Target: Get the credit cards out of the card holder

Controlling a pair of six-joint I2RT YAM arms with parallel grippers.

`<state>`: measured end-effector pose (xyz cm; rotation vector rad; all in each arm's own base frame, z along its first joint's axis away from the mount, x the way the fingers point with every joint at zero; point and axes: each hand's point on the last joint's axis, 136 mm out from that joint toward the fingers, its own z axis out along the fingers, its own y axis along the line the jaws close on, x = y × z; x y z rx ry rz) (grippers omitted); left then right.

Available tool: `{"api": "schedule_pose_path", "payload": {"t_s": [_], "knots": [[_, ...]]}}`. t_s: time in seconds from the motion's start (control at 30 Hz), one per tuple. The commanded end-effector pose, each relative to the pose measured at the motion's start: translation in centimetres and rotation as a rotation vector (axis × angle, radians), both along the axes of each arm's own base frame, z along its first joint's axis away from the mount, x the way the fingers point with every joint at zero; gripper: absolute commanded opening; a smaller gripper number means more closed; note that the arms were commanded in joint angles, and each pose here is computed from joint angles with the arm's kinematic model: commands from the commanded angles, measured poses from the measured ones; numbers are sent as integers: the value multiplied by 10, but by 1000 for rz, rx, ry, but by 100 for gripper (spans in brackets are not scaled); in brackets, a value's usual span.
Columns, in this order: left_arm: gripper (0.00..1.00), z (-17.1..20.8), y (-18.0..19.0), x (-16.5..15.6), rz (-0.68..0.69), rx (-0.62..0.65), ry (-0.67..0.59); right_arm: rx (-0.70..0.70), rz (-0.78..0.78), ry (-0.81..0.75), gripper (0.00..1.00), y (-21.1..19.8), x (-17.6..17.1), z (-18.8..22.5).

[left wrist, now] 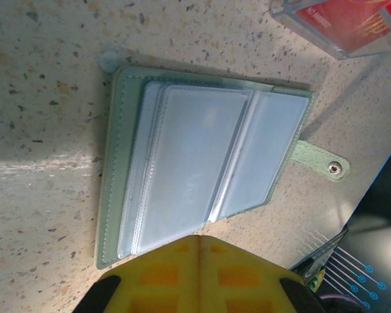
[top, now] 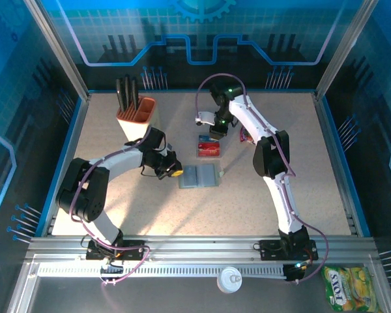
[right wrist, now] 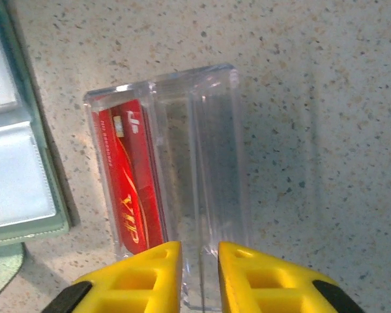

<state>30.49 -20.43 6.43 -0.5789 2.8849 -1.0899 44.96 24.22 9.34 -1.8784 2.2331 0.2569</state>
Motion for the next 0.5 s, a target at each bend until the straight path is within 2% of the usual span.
{"api": "schedule_pose_path", "payload": {"t_s": [0.0, 0.2, 0.47], "knots": [[0, 2, 6, -6, 11, 11, 15, -17, -36, -85, 25, -3, 16, 11], [0, 3, 5, -5, 10, 9, 13, 23, -88, -200, 26, -1, 34, 33], [0, 1, 5, -7, 9, 8, 15, 40, -119, -220, 29, 6, 42, 28]]}}
